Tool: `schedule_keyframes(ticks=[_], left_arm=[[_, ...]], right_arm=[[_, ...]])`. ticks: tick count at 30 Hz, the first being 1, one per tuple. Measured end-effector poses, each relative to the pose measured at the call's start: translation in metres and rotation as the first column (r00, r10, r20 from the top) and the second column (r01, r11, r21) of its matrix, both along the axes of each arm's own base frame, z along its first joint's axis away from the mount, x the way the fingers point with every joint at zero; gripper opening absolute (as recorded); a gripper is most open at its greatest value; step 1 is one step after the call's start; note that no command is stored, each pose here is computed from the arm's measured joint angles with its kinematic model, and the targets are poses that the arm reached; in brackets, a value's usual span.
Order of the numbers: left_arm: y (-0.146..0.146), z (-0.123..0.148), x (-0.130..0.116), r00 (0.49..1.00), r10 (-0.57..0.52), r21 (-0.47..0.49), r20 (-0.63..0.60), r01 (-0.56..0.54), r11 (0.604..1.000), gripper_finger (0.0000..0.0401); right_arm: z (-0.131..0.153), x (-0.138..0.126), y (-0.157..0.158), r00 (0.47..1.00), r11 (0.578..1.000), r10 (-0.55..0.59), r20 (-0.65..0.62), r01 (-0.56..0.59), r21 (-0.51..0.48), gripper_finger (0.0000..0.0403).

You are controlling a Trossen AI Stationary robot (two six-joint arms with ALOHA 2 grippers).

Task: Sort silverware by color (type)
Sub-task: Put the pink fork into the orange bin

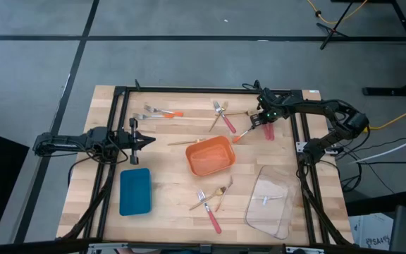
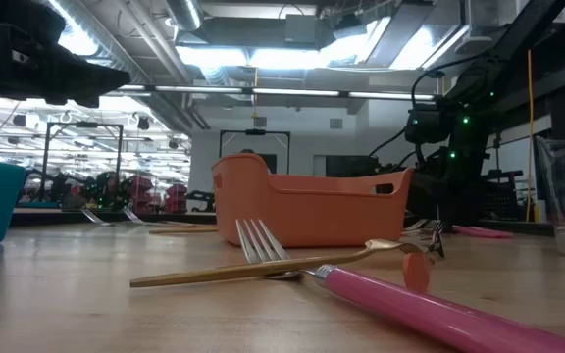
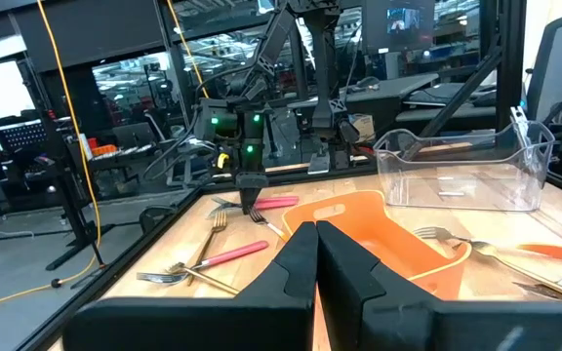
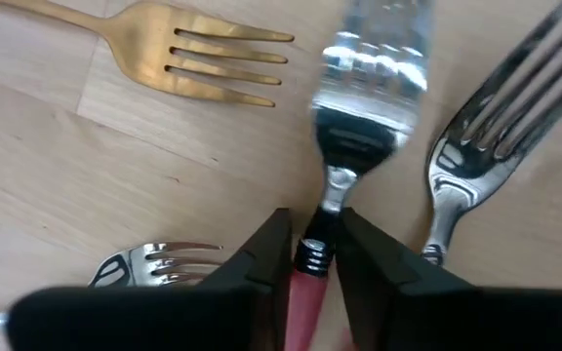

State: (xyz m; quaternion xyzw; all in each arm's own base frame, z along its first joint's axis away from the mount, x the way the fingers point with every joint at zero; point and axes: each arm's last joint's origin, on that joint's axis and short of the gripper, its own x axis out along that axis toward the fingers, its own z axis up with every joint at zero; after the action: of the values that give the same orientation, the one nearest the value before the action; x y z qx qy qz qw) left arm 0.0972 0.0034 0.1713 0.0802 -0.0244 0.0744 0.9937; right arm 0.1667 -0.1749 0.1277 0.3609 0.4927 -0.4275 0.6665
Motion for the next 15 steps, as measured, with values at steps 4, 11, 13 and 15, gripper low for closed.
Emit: schedule_keyframes(ticks=[4, 11, 13, 15], left_arm=[[0.0000, 0.0001, 0.0000, 1.000, 0.000, 0.000, 0.000, 0.000, 1.000, 0.0000], [0.0000, 0.0000, 0.0000, 1.000, 0.000, 0.000, 0.000, 0.000, 1.000, 0.0000], [0.0000, 0.0001, 0.0000, 1.000, 0.000, 0.000, 0.000, 0.000, 1.000, 0.0000], [0.0000, 0.0000, 0.0000, 1.000, -0.001, 0.000, 0.000, 0.001, 1.000, 0.0000]], right_arm=[[0.0000, -0.0001, -0.0001, 1.000, 1.000, -0.001, 0.000, 0.001, 0.000, 0.0028], [-0.0001, -0.0002, -0.0002, 1.000, 1.000, -0.001, 0.000, 0.001, 0.000, 0.0016], [-0.0002, -0.0001, -0.0002, 1.000, 1.000, -0.001, 0.000, 0.001, 0.000, 0.0018], [-0.0003, -0.0002, -0.0001, 1.000, 1.000, 0.001, -0.001, -0.001, 0.001, 0.0018]])
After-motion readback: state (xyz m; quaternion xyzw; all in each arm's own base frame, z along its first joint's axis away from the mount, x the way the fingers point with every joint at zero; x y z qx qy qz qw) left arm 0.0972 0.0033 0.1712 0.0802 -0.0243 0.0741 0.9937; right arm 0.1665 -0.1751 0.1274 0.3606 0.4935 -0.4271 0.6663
